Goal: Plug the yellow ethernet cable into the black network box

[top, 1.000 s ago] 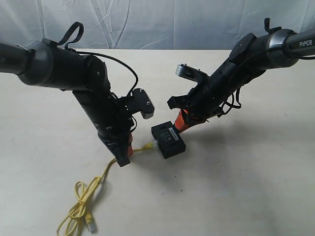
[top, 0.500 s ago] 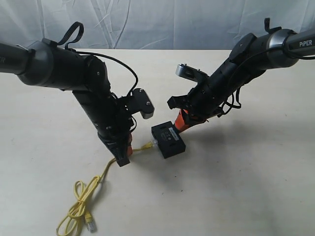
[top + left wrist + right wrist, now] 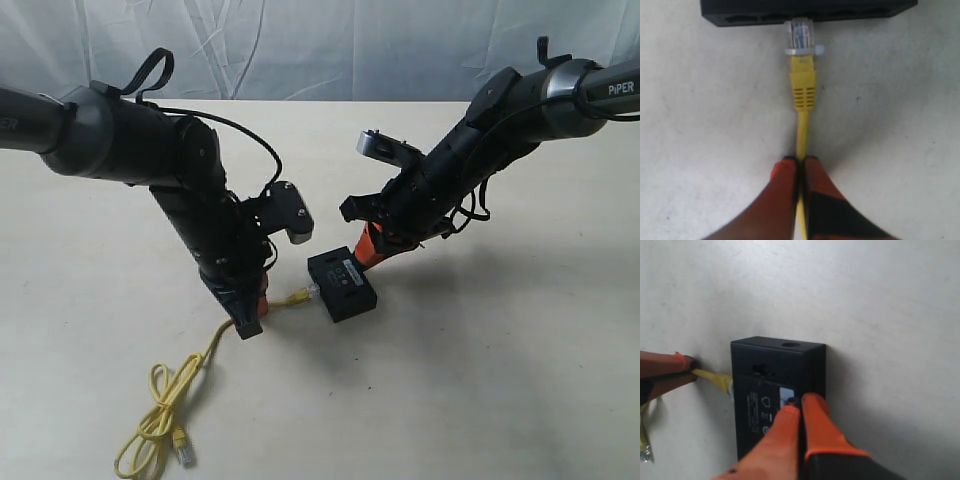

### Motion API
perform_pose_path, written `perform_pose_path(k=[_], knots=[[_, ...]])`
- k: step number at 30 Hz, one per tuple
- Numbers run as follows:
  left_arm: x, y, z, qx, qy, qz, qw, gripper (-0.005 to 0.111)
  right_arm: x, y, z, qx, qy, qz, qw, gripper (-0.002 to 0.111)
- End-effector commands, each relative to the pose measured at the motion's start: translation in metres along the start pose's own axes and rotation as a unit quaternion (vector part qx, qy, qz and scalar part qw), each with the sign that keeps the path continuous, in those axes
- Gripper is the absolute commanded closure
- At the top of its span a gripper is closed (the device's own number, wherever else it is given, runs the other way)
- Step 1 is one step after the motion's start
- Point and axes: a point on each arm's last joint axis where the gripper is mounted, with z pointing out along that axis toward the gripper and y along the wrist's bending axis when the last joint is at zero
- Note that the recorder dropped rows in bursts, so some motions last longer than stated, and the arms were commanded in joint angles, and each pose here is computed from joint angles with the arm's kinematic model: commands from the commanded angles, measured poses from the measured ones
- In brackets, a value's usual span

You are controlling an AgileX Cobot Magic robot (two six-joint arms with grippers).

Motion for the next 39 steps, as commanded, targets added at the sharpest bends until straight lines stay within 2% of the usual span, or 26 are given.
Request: perform_pose_path(k=[1, 20, 24, 34, 39], knots=[[-0.004, -0.007, 0.005, 0.007, 0.004, 0.014, 1.000, 0.107, -0.002, 0.001, -0.001, 0.001, -0.006, -0.001, 1.000, 0.109], [-0.010, -0.010, -0.014, -0.011, -0.017, 0.022, 1.000, 0.107, -0.001, 0.001, -0.001, -0.003, -0.003, 0.003, 1.000, 0.109], [-0.009, -0.009, -0.009, -0.007, -0.015, 0.015, 1.000, 0.107, -0.001, 0.002, -0.001, -0.005, 0.000, 0.016, 1.000, 0.109], [-0.006, -0.005, -0.007, -0.016, -0.007, -0.012, 1.000, 0.107, -0.003, -0.001, -0.002, 0.007, -0.015, 0.104, 0.994, 0.109], [-0.006, -0.005, -0.007, -0.017, -0.004, -0.008, 1.000, 0.107, -0.007, -0.001, -0.004, 0.019, -0.036, 0.116, 0.992, 0.109]])
